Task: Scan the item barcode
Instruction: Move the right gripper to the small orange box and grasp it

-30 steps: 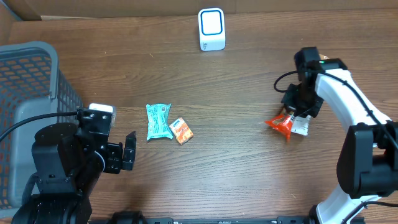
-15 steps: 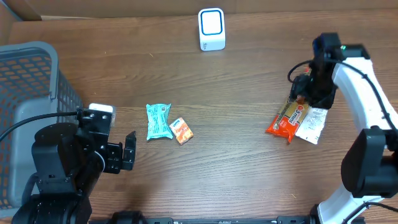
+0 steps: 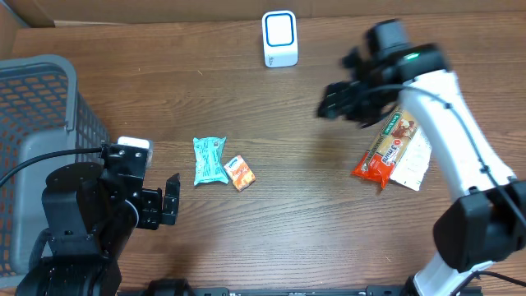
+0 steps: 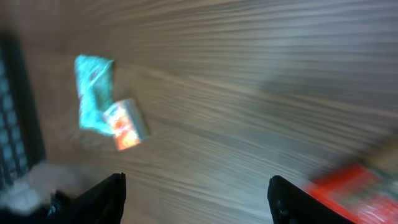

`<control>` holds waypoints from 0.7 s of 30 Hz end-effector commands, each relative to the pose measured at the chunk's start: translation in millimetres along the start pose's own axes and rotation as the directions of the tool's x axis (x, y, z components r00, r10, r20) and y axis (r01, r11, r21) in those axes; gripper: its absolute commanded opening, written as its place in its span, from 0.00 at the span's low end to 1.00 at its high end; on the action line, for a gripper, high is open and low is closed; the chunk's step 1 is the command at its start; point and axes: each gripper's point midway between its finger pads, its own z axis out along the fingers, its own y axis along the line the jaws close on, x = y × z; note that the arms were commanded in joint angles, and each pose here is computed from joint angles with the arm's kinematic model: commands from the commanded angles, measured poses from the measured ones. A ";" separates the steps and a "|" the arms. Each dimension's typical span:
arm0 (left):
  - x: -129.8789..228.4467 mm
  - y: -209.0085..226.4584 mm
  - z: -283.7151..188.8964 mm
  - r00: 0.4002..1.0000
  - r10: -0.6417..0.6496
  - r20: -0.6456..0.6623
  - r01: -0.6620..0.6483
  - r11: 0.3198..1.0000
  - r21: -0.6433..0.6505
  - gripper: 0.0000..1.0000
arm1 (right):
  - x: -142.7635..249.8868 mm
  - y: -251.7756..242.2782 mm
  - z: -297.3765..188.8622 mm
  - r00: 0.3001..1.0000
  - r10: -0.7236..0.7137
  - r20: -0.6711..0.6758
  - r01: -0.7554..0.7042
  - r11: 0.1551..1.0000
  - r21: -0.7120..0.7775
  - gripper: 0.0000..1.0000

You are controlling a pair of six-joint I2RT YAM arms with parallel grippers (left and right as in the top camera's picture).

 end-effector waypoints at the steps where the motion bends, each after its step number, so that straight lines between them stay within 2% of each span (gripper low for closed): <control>1: -1.1 2.6 -0.5 1.000 0.020 0.003 -0.020 1.000 -0.013 1.00 | 23.2 38.0 33.6 0.994 -0.088 -0.063 0.084 0.995 -0.055 0.75; 10: -1.1 2.6 -0.5 1.000 0.020 0.003 -0.020 1.000 -0.013 1.00 | 62.4 99.0 117.8 0.950 -0.306 -0.062 0.295 0.945 -0.138 0.72; 15: -1.1 2.6 -0.5 1.000 0.020 0.003 -0.020 1.000 -0.013 1.00 | 60.6 97.0 150.1 0.945 -0.318 -0.071 0.306 0.941 -0.146 0.62; 21: -1.1 2.6 -0.5 1.000 0.020 0.003 -0.020 1.000 -0.013 1.00 | 66.6 92.2 182.4 0.941 -0.318 -0.114 0.295 0.938 -0.183 0.59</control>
